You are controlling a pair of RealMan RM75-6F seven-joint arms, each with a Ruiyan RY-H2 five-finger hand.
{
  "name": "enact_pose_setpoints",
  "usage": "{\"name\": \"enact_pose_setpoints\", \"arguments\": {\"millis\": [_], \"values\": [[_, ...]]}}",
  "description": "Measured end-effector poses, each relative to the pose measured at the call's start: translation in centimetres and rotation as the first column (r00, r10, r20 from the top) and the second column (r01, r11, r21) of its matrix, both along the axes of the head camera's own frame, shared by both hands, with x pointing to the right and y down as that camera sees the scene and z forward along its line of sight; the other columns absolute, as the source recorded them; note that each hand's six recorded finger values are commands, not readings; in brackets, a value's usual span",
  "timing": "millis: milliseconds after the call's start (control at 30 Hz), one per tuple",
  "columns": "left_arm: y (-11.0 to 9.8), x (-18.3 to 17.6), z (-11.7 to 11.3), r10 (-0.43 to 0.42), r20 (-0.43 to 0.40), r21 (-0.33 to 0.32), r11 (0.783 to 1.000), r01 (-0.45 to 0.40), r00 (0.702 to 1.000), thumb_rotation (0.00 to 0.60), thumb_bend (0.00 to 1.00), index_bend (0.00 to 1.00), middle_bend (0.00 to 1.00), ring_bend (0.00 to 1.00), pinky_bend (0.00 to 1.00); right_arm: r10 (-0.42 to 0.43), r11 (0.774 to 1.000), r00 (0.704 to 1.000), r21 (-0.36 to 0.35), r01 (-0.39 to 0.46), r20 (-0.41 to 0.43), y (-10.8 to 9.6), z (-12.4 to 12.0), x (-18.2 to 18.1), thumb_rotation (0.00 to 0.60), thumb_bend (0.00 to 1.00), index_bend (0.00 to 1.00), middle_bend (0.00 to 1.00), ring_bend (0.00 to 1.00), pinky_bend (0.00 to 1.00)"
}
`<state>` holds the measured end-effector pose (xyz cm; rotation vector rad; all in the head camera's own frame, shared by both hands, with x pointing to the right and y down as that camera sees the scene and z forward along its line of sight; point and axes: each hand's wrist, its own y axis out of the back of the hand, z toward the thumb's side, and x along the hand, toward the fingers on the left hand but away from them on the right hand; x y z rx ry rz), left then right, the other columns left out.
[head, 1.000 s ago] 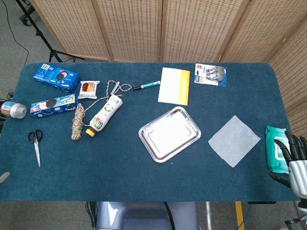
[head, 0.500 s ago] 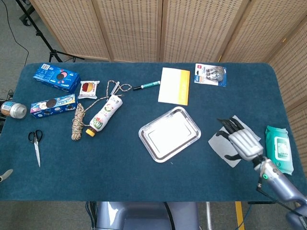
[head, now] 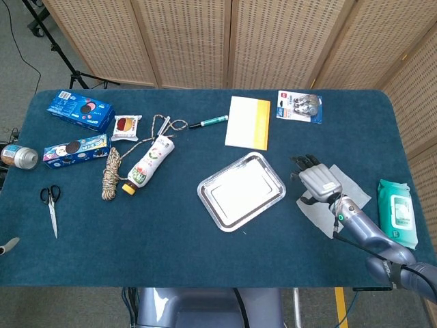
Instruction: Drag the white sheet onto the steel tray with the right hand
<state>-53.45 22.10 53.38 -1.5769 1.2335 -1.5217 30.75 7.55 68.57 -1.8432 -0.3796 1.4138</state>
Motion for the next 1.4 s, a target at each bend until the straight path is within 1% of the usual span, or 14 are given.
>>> {"name": "enact_pose_setpoints", "arguments": {"millis": [233,467,567,767,900,967,1167,1233,1333,1400], "values": [[-0.1,0.1,0.3,0.001,0.004,-0.009,1.000,-0.001,1.000,0.600,0.00,0.00,0.00,0.00,0.00,-0.006,1.000,0.999,-0.028,0.005,-0.034,0.8,1.0,1.0,0.600,0.31,0.37,0.01,0.00,0.00],[0.0,0.3,0.4,0.006,0.007,-0.012,1.000,-0.006,1.000,0.600,0.00,0.00,0.00,0.00,0.00,-0.038,0.998,0.999,-0.052,0.036,-0.036,1.8,2.0,0.5,0.600,0.31,0.38,0.01,0.00,0.00],[0.0,0.2,0.4,0.003,0.006,-0.014,1.000,-0.003,1.000,0.600,0.00,0.00,0.00,0.00,0.00,-0.051,0.997,0.998,-0.063,0.049,-0.042,2.3,2.6,0.4,0.600,0.33,0.38,0.01,0.00,0.00],[0.0,0.2,0.4,0.003,0.004,-0.015,1.000,-0.002,1.000,0.600,0.00,0.00,0.00,0.00,0.00,-0.058,0.996,0.997,-0.065,0.055,-0.043,2.4,3.0,0.2,0.600,0.34,0.38,0.01,0.00,0.00],[0.0,0.1,0.3,-0.001,0.002,-0.011,1.000,0.001,1.000,0.600,0.00,0.00,0.00,0.00,0.00,-0.054,0.996,0.997,-0.067,0.051,-0.052,2.4,3.3,0.4,0.600,0.37,0.42,0.01,0.00,0.00],[0.0,0.1,0.3,-0.002,0.002,-0.011,1.000,0.002,1.000,0.600,0.00,0.00,0.00,0.00,0.00,-0.049,0.997,0.997,-0.068,0.045,-0.056,2.3,3.3,0.6,0.600,0.39,0.44,0.01,0.00,0.00],[0.0,0.2,0.3,0.002,0.001,-0.011,1.000,-0.002,1.000,0.600,0.00,0.00,0.00,0.00,0.00,-0.060,0.996,0.995,-0.071,0.054,-0.083,2.5,3.6,1.3,0.600,0.44,0.47,0.01,0.00,0.00],[0.0,0.2,0.3,0.000,0.002,-0.010,1.000,0.000,1.000,0.600,0.00,0.00,0.00,0.00,0.00,-0.060,0.996,0.994,-0.071,0.054,-0.087,2.5,3.7,1.4,0.600,0.44,0.48,0.01,0.00,0.00],[0.0,0.2,0.3,0.001,0.001,-0.011,1.000,-0.001,1.000,0.600,0.00,0.00,0.00,0.00,0.00,-0.063,0.996,0.994,-0.068,0.057,-0.092,2.6,3.8,1.5,0.600,0.44,0.52,0.01,0.00,0.00],[0.0,0.2,0.3,0.003,0.001,-0.013,1.000,-0.003,1.000,0.600,0.00,0.00,0.00,0.00,0.00,-0.062,0.996,0.994,-0.067,0.056,-0.092,2.6,3.9,1.6,0.600,0.44,0.57,0.02,0.00,0.00]]}}
